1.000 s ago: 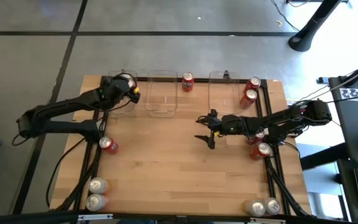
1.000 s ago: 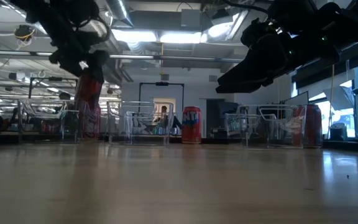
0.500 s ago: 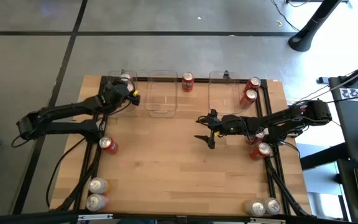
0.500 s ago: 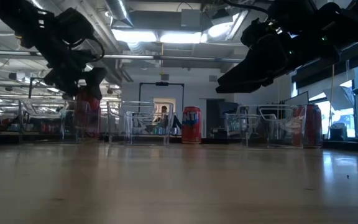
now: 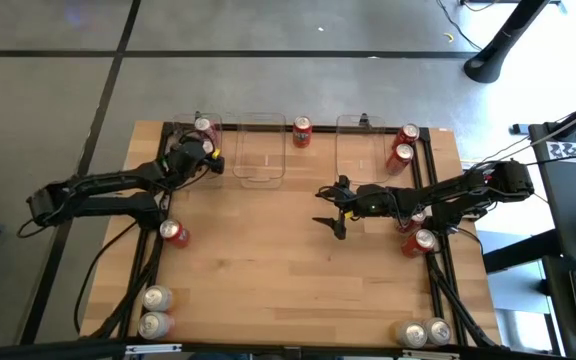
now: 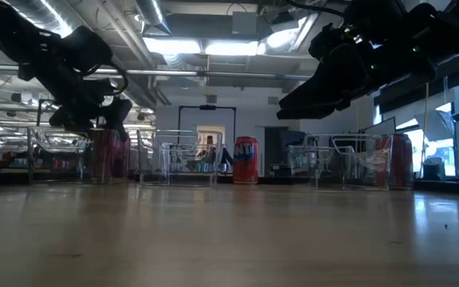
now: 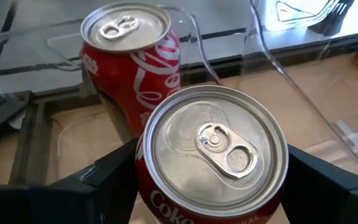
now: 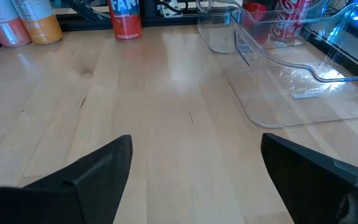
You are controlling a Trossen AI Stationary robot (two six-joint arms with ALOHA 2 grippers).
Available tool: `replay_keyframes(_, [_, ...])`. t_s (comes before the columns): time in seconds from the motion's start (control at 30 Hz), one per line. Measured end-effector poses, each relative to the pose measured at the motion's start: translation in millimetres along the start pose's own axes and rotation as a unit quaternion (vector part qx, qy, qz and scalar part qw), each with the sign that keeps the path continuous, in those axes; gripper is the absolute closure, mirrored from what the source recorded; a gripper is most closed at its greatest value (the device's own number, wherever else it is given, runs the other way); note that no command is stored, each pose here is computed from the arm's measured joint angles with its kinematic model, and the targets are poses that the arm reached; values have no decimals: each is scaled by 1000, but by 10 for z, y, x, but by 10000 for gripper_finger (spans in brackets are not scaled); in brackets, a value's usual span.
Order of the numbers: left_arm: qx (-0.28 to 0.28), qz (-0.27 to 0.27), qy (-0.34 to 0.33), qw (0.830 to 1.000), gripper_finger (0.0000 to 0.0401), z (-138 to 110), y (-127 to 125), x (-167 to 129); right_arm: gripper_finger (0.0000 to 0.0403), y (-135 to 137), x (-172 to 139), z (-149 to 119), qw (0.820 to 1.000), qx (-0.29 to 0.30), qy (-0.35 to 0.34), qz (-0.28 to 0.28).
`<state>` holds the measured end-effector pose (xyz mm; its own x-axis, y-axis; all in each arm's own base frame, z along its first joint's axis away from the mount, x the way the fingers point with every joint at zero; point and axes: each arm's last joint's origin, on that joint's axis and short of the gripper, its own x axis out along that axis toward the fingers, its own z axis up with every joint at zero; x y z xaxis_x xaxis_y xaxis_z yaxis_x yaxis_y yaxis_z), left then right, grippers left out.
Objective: Sort soda cans
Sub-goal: Put the red soda can into the left transparent bin
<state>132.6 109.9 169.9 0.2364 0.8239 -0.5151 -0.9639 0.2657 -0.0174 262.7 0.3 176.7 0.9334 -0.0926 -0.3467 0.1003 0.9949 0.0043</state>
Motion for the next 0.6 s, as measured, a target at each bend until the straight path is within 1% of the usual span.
replay_keyframes(0.07, [0, 2, 0, 1000, 96, -6, 9, 6, 47, 0, 0, 0, 1000, 0, 0, 0])
replay_keyframes(0.27, [13, 3, -5, 1000, 46, -15, 10, 9, 47, 0, 0, 0, 1000, 0, 0, 0])
replay_keyframes(0.37, [20, 0, -11, 1000, 36, 15, 9, -8, 47, 0, 0, 0, 1000, 0, 0, 0])
replay_keyframes(0.53, [41, -9, -34, 999, 33, 255, -1, -146, 47, 0, 0, 0, 1000, 2, 0, 0])
replay_keyframes(0.6, [48, -14, -50, 998, 32, 377, 4, -230, 47, 0, 0, -2, 1000, 16, 1, 0])
